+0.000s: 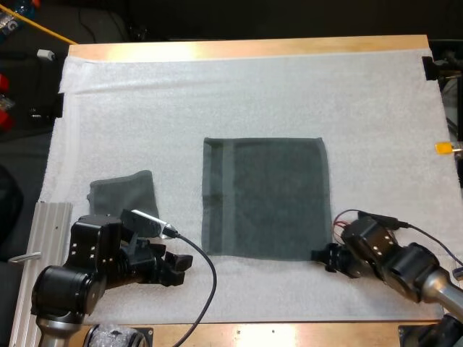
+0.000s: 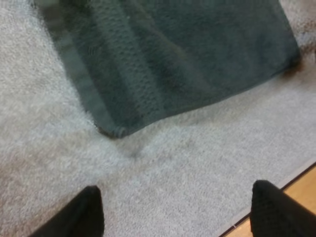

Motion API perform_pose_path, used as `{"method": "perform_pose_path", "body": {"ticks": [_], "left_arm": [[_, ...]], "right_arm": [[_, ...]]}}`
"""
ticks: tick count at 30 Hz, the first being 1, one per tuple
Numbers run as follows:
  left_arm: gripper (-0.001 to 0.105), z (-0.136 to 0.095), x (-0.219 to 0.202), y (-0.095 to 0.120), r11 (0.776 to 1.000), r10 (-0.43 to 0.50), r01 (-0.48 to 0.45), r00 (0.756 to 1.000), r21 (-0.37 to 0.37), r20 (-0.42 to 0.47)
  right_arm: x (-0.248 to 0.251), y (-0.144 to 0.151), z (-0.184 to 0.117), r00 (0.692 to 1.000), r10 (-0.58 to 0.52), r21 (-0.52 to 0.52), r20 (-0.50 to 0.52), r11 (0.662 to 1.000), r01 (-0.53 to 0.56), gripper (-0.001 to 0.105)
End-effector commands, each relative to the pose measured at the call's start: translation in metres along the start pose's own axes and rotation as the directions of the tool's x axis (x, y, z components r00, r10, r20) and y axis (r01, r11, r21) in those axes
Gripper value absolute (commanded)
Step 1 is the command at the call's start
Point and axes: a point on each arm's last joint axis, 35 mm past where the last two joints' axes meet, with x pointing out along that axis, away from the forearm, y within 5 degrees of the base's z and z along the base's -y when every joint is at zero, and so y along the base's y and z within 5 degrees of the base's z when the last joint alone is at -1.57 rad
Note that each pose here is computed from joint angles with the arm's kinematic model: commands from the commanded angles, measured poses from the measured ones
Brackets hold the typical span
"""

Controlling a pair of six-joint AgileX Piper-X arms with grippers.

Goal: Pick towel from pile, fold and stack

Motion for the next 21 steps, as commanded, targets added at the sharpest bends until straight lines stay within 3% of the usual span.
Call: {"method": "perform_pose_path", "body": {"ticks": [1,12,17,21], "left_arm": [[0.061,0.0,-0.001,-0.001,1.0,-0.014,0.014,1.0,-0.003,-0.001],[0.061,0.0,-0.001,-0.001,1.0,-0.017,0.017,1.0,-0.003,-0.001],[0.061,0.0,-0.001,-0.001,1.0,-0.017,0.017,1.0,-0.003,-0.001],[0.061,0.0,-0.001,-0.001,1.0,-0.017,0.017,1.0,-0.003,-0.001]], "right_arm": [[0.003,0.001,0.003,1.0,0.011,0.011,0.008,1.0,-0.011,0.051],[0.033,-0.004,0.001,0.994,-0.089,0.099,-0.062,0.991,0.095,0.05],[0.034,-0.001,0.006,0.998,-0.062,0.127,-0.028,0.99,0.065,0.035],[0.034,-0.001,0.006,0.998,-0.061,0.165,-0.021,0.984,0.064,0.034]]}}
